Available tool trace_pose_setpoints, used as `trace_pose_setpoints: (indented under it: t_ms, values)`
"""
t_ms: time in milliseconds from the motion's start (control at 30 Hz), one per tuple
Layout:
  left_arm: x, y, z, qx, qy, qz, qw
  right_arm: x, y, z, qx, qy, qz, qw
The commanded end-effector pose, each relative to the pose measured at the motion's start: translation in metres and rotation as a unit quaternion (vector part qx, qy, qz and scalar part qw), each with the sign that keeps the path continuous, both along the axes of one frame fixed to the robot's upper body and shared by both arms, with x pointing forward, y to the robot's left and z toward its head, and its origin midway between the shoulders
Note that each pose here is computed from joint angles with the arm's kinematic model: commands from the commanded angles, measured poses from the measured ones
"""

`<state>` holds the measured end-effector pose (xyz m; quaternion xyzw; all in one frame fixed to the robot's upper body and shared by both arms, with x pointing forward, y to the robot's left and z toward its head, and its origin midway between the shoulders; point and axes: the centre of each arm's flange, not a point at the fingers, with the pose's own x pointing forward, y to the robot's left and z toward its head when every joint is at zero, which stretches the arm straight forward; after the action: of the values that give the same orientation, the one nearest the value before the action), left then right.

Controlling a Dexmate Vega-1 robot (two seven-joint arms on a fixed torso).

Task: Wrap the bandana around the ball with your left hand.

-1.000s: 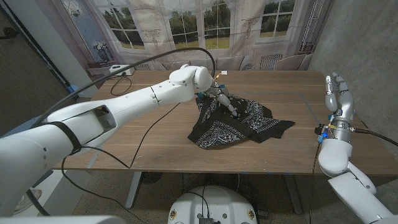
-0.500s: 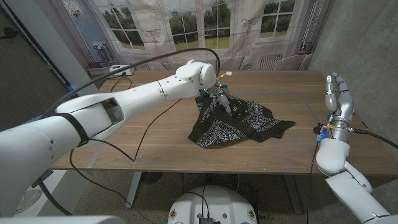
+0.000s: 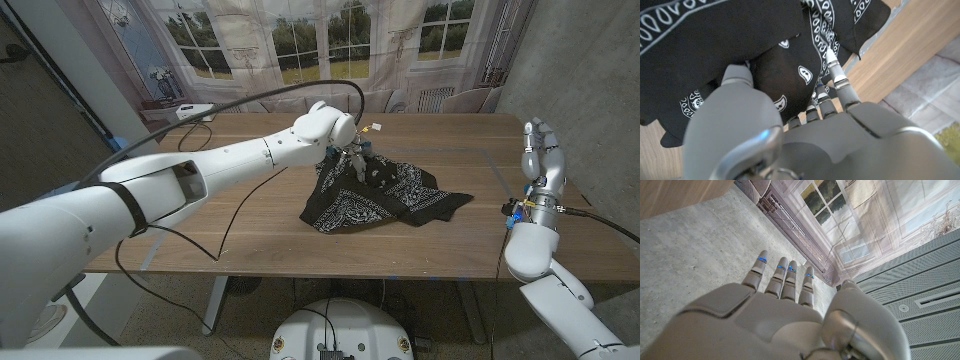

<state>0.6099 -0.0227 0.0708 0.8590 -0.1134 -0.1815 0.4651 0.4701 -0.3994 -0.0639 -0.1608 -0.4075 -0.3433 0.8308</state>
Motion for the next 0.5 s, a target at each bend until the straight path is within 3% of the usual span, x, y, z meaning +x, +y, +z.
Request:
trace_pose_setpoints:
  t_ms: [33, 300, 500]
  values:
    - [0.001, 0.001, -0.024, -0.017, -0.081, -0.037, 0.996, 0.002, 0.000, 0.000, -0.003, 0.006, -0.004, 1.0000]
    - [0.009, 0.005, -0.040, -0.057, -0.075, -0.051, 0.994, 0.000, -0.001, 0.001, -0.007, 0.007, -0.007, 0.9999]
    - [0.006, 0.004, -0.050, -0.075, -0.089, -0.055, 0.992, -0.002, -0.002, 0.001, -0.008, 0.005, -0.008, 0.9999]
